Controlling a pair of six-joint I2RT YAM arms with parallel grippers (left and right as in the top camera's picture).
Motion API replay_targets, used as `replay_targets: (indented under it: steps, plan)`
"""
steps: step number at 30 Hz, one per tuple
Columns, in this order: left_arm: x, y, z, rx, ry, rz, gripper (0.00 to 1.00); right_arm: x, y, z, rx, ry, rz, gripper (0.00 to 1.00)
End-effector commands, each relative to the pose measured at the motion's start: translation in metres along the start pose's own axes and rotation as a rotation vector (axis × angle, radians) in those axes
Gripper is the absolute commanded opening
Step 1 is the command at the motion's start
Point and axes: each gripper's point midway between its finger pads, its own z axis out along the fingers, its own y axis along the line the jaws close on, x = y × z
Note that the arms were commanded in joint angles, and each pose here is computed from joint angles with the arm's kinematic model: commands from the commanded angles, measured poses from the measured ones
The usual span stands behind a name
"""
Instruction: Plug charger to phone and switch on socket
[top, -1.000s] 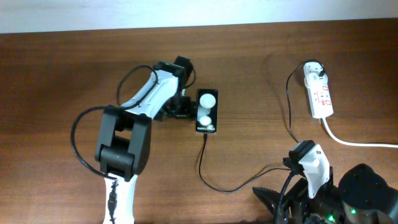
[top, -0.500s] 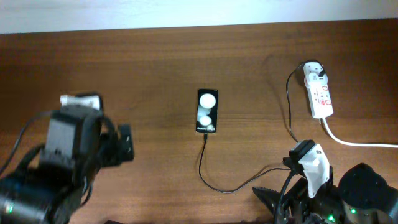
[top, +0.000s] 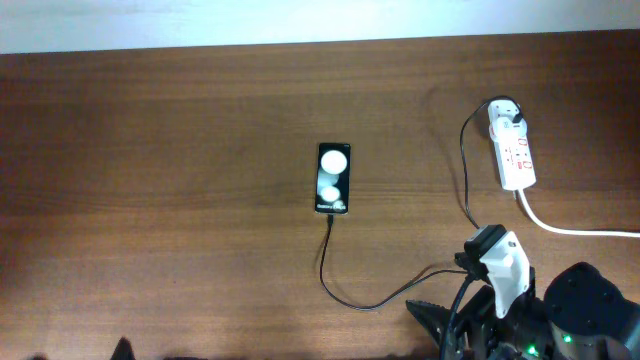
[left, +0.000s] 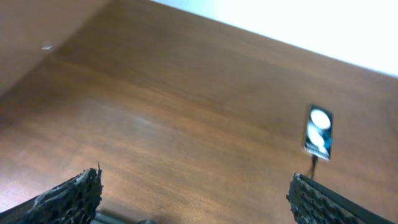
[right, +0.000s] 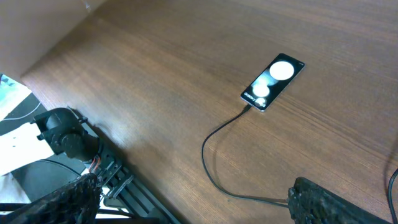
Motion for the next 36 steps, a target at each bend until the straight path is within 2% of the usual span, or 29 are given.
replay_targets:
  steps: [1, 5, 7, 9, 11, 13, 15, 17, 19, 22, 24, 28, 32, 36]
  plan:
    - [0.012, 0.012, -0.028, -0.062, -0.125, -0.087, 0.99, -0.004, -0.001, -0.001, 0.006, -0.021, -0.001, 0.99]
    - [0.029, 0.021, -0.052, -0.043, -0.240, -0.120, 0.99, -0.009, -0.010, 0.013, 0.070, 0.005, 0.004, 0.99]
    - [0.037, 0.025, -0.062, -0.028, -0.294, -0.132, 0.99, -0.009, -0.014, 0.035, 0.108, 0.073, 0.008, 0.99]
    - [0.048, 0.029, -0.073, -0.009, -0.357, -0.146, 0.99, -0.004, -0.032, 0.083, 0.244, 0.203, 0.114, 1.00]
    - [0.052, 0.031, -0.077, -0.002, -0.378, -0.150, 0.99, 0.003, -0.052, 0.114, 0.385, 0.273, 0.258, 0.88]
    - [0.057, 0.033, -0.081, 0.006, -0.404, -0.156, 0.99, 0.020, -0.097, 0.145, 0.510, 0.402, 0.417, 0.57]
    - [0.058, 0.034, -0.083, 0.009, -0.413, -0.158, 0.99, 0.024, -0.133, 0.142, 0.595, 0.422, 0.506, 0.44]
    - [0.058, 0.034, -0.083, 0.010, -0.415, -0.158, 0.99, 0.018, -0.199, 0.113, 0.723, 0.356, 0.692, 0.39]
    - [0.060, 0.034, -0.085, 0.012, -0.424, -0.160, 0.99, 0.008, -0.242, 0.080, 0.776, 0.292, 0.799, 0.35]
    - [0.069, 0.038, -0.093, 0.028, -0.475, -0.171, 0.99, 0.007, -0.322, 0.034, 0.886, 0.195, 1.054, 0.28]
    - [0.069, 0.038, -0.096, 0.031, -0.485, -0.173, 0.99, 0.009, -0.357, 0.027, 0.913, 0.188, 1.135, 0.25]
    - [0.069, 0.038, -0.096, 0.031, -0.485, -0.173, 0.99, 0.030, -0.432, 0.062, 0.853, 0.273, 1.280, 0.07]
    - [0.069, 0.038, -0.096, 0.032, -0.485, -0.173, 0.99, 0.059, -0.478, 0.114, 0.816, 0.284, 1.327, 0.04]
    - [0.069, 0.038, -0.096, 0.032, -0.485, -0.173, 0.99, 0.069, -0.502, 0.137, 0.803, 0.255, 1.319, 0.04]
